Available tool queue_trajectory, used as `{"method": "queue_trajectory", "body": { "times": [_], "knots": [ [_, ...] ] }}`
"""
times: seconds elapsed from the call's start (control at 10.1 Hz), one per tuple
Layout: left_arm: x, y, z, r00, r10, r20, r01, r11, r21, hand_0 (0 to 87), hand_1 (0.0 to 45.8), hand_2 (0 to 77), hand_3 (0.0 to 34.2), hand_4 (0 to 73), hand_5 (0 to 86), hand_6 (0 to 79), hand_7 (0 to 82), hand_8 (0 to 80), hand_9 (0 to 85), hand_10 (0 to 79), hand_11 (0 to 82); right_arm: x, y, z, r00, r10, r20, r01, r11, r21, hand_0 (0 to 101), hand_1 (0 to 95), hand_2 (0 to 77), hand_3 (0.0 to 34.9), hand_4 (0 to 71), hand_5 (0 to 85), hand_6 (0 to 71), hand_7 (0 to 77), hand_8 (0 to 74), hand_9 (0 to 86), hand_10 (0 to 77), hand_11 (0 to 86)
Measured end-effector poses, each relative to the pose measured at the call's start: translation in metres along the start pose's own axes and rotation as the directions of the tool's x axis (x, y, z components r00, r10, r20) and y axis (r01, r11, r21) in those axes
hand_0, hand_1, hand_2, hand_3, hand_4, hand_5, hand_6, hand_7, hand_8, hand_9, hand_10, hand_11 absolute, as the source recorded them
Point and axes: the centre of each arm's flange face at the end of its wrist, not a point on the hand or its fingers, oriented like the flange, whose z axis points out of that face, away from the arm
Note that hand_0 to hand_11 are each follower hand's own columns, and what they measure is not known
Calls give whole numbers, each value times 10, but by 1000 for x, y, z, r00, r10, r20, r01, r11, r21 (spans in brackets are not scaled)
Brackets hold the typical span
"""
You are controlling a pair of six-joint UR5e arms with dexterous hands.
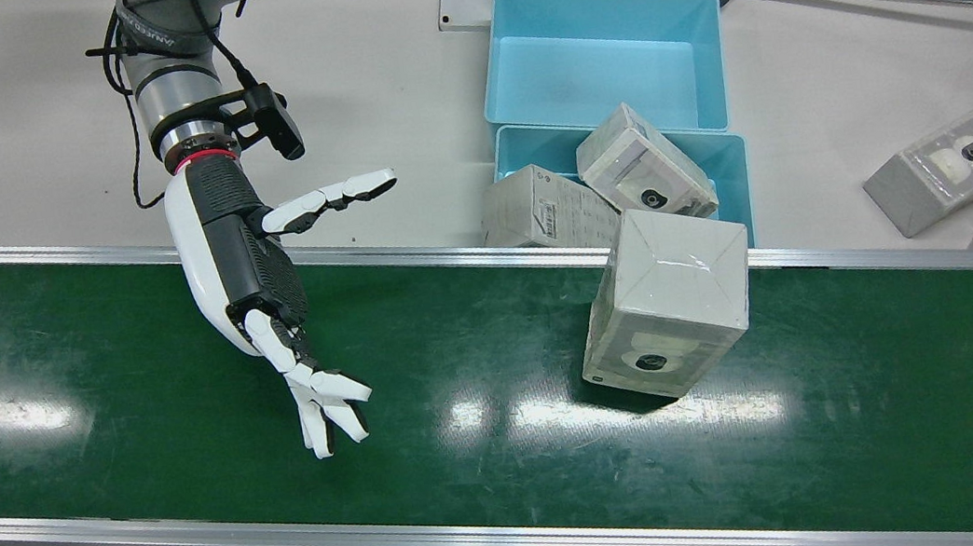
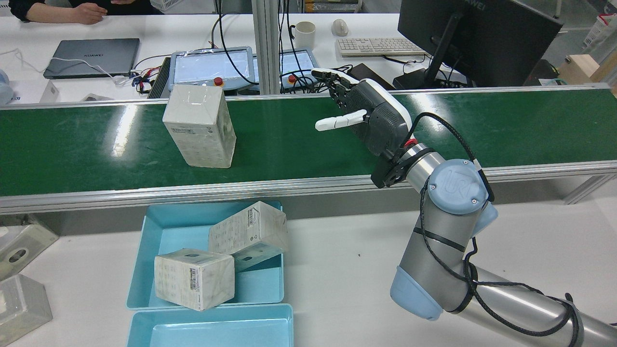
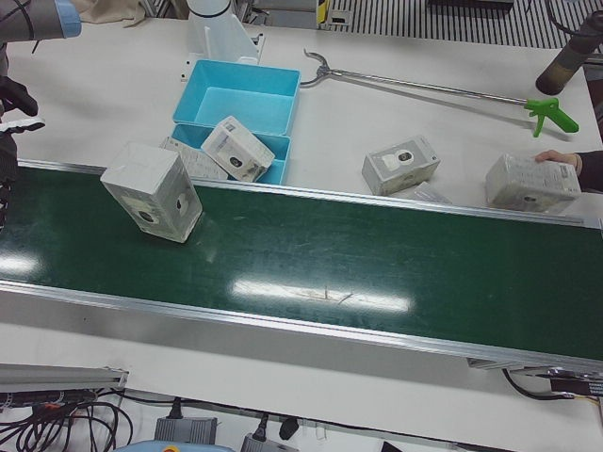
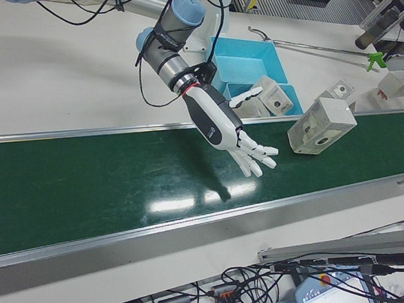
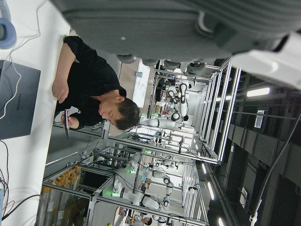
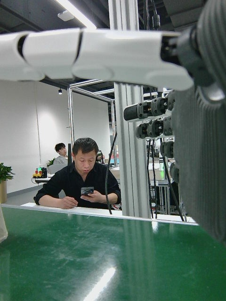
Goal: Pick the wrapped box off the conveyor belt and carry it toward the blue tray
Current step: 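Open the right hand fingers as the wrapped white box arrives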
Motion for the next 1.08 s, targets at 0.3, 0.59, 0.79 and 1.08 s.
{"method": "queue_trajectory", "body": {
  "times": [0.3, 0.59, 0.79, 1.08],
  "knots": [
    [0, 0, 0, 1000, 0, 0, 0, 1000, 0, 0, 0, 5, 0, 0, 11, 5, 5, 5, 5, 5, 5, 10, -13, 0, 1000, -17, -15, 18, 999, 28, 475, 147, 104, 0, 87, 229, 38, 38, 11, 38, 0, 5],
    [0, 0, 0, 1000, 0, 0, 0, 1000, 0, 0, 0, 5, 0, 0, 11, 5, 0, 5, 0, 5, 5, 15, -18, 1, 1000, -21, -22, 22, 999, 38, 474, 147, 104, 0, 104, 229, 38, 38, 5, 38, 0, 5],
    [0, 0, 0, 1000, 0, 0, 0, 1000, 0, 0, 0, 5, 0, 0, 11, 5, 5, 5, 0, 0, 5, 15, -18, 1, 1000, -20, -22, 21, 999, 37, 476, 147, 104, 0, 93, 224, 38, 38, 11, 38, 0, 5],
    [0, 0, 0, 1000, 0, 0, 0, 1000, 0, 0, 0, 5, 0, 0, 11, 5, 0, 5, 0, 5, 5, 16, -18, 1, 999, -22, -23, 23, 999, 38, 476, 147, 104, 0, 104, 218, 38, 38, 11, 38, 0, 5]
  ]
}}
